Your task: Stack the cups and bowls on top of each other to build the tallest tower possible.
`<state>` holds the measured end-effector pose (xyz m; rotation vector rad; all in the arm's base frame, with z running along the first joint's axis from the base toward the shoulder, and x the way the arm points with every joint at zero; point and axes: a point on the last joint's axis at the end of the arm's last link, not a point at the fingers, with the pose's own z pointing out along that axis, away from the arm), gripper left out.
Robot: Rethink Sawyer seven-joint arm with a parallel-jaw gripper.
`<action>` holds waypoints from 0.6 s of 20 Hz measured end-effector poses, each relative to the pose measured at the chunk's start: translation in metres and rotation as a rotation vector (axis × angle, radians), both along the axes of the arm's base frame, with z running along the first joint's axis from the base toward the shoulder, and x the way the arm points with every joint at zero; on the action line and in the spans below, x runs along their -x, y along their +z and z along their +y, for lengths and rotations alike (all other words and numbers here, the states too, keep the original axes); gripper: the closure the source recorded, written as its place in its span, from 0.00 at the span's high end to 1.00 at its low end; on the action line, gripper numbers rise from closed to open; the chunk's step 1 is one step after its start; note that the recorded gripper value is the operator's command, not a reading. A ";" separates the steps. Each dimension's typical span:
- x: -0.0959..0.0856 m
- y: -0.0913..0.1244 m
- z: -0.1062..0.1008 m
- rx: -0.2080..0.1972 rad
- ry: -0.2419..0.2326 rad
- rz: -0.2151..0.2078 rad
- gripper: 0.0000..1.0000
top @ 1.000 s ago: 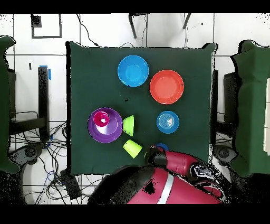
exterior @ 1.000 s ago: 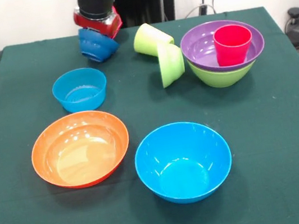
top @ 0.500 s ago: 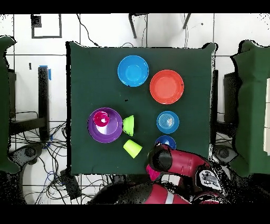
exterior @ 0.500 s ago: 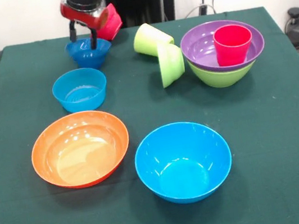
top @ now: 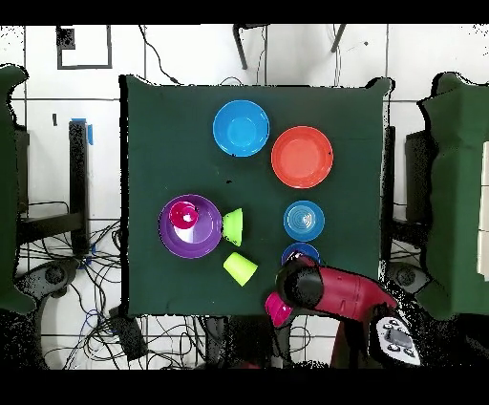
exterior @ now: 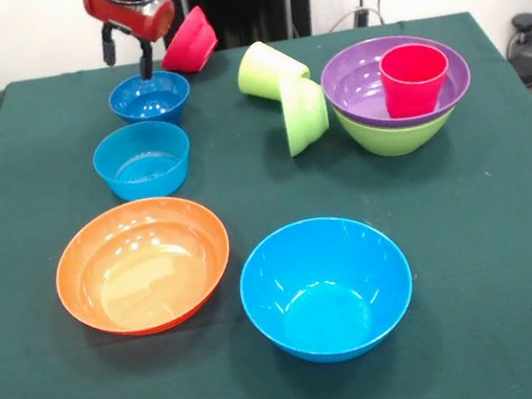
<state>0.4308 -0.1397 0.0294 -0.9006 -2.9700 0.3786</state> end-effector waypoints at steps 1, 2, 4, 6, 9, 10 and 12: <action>-0.001 0.001 -0.001 -0.003 -0.003 -0.002 1.00; -0.003 0.002 -0.001 -0.010 -0.008 -0.006 1.00; -0.007 0.000 -0.001 -0.027 -0.013 -0.015 1.00; -0.009 -0.003 0.001 -0.038 -0.014 -0.017 1.00; -0.011 -0.008 0.006 -0.058 -0.012 -0.017 1.00; -0.012 -0.010 0.009 -0.065 -0.008 -0.017 1.00; -0.014 -0.015 0.016 -0.082 0.001 -0.014 1.00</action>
